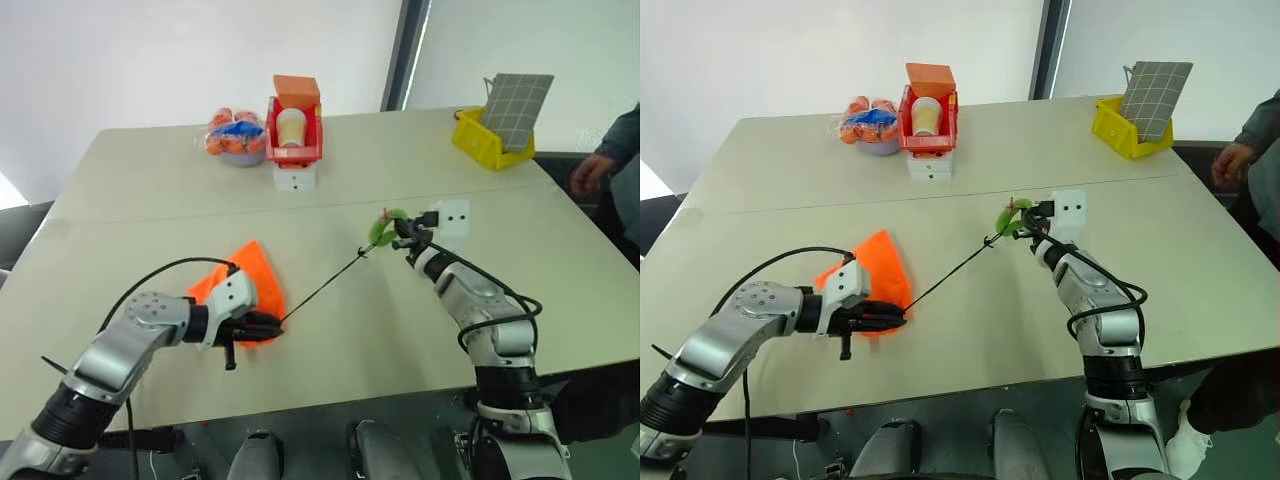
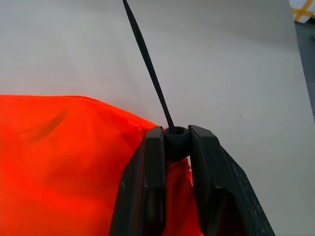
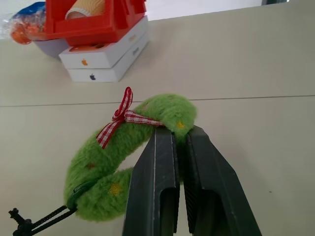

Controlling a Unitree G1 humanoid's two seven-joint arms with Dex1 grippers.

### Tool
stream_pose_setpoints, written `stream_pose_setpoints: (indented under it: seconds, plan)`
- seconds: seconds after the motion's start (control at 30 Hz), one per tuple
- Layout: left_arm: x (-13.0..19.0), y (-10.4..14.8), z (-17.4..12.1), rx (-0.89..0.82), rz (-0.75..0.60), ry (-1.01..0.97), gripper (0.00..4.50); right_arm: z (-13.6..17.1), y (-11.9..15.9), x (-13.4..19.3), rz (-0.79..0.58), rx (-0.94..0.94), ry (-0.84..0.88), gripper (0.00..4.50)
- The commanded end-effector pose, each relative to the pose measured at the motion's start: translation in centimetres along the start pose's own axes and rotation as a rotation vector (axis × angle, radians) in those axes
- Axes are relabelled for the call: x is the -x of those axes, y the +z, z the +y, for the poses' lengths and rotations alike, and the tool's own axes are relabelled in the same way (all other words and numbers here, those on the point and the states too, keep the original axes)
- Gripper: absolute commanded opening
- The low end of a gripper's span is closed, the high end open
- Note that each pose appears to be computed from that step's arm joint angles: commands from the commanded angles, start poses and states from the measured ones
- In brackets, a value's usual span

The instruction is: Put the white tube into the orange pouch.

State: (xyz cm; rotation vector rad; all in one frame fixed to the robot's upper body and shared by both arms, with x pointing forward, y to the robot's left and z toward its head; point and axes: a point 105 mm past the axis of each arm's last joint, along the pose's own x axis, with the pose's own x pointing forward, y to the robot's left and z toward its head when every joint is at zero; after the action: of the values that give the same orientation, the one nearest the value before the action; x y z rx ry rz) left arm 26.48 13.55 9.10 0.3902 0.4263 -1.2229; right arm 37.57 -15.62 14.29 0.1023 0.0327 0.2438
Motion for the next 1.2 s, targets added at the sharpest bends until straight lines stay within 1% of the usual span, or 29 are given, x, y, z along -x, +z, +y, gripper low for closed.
stream_pose_setpoints:
  seconds: [0.03, 0.07, 0.13, 0.17, 0.2, 0.23, 0.27, 0.3, 0.33, 0.37, 0.43, 0.47, 0.6, 0.7, 0.77, 0.8, 0.9, 1.0, 1.1, 1.2]
  plan:
    - [0.5, -0.9, 0.3, -0.002, 0.031, 0.024, 0.2, -1.7, 3.1, 0.3, -0.109, 0.055, -0.066, 0.0]
    - [0.5, -0.7, 0.4, -0.003, 0.019, 0.029, 0.2, -1.5, 3.1, 0.3, -0.107, 0.062, -0.057, 0.0]
    - [0.6, -0.1, 0.3, 0.042, -0.029, 0.011, 1.23, -0.7, 2.9, 0.4, -0.096, 0.092, -0.011, 0.0]
    - [0.8, 0.4, 0.3, 0.061, -0.056, 0.009, 1.73, -0.4, 2.7, 0.5, -0.086, 0.096, 0.013, 0.36]
    - [1.0, 0.8, 0.4, 0.072, -0.08, 0.016, 2.14, -0.1, 2.4, 0.6, -0.073, 0.084, 0.039, 0.73]
    - [1.1, 1.1, 0.7, 0.075, -0.097, 0.038, 2.73, 0.0, 2.3, 0.7, -0.064, 0.082, 0.061, 1.08]
    - [1.4, 1.4, 1.2, 0.074, -0.113, 0.069, 3.11, 0.2, 2.2, 0.9, -0.057, 0.09, 0.083, 1.46]
    - [1.7, 1.6, 1.7, 0.072, -0.123, 0.1, 3.73, 0.3, 2.1, 1.1, -0.048, 0.103, 0.102, 2.09]
    - [2.2, 2.0, 2.2, 0.086, -0.153, 0.126, 4.21, 0.5, 1.9, 1.4, -0.035, 0.121, 0.129, 2.57]
    - [2.8, 2.5, 2.5, 0.105, -0.192, 0.144, 4.5, 0.6, 1.8, 1.7, -0.029, 0.146, 0.151, 3.12]
    - [4.0, 3.1, 3.1, 0.151, -0.252, 0.178, 4.5, 0.4, 1.6, 2.4, -0.02, 0.168, 0.17, 4.2]
    - [4.8, 3.2, 3.6, 0.177, -0.277, 0.205, 4.5, 0.1, 1.5, 2.8, -0.014, 0.176, 0.18, 4.43]
    - [8.1, 2.6, 5.0, 0.255, -0.345, 0.337, 4.5, -0.7, 0.1, 5.0, 0.057, 0.257, 0.269, 4.43]
    - [9.9, 1.5, 6.1, 0.286, -0.375, 0.472, 4.5, -1.1, -0.4, 6.5, 0.087, 0.244, 0.326, 4.43]
    - [10.7, 0.5, 6.3, 0.302, -0.371, 0.534, 4.5, -1.5, -0.7, 7.1, 0.096, 0.248, 0.343, 4.43]
    - [10.9, 0.1, 6.3, 0.306, -0.367, 0.551, 4.5, -1.6, -0.7, 7.4, 0.099, 0.25, 0.349, 4.43]
    - [11.4, -2.0, 5.6, 0.319, -0.325, 0.631, 4.5, -1.6, -0.6, 8.6, 0.093, 0.218, 0.402, 4.43]
    - [11.2, -4.2, 4.6, 0.351, -0.286, 0.681, 4.5, -1.4, -0.7, 9.4, 0.101, 0.186, 0.436, 4.43]
    - [11.0, -5.2, 4.0, 0.358, -0.267, 0.717, 4.5, -1.6, -0.8, 9.4, 0.097, 0.179, 0.429, 4.43]
    - [10.9, -5.7, 3.7, 0.359, -0.26, 0.73, 4.5, -1.7, -0.9, 9.3, 0.095, 0.168, 0.428, 4.43]
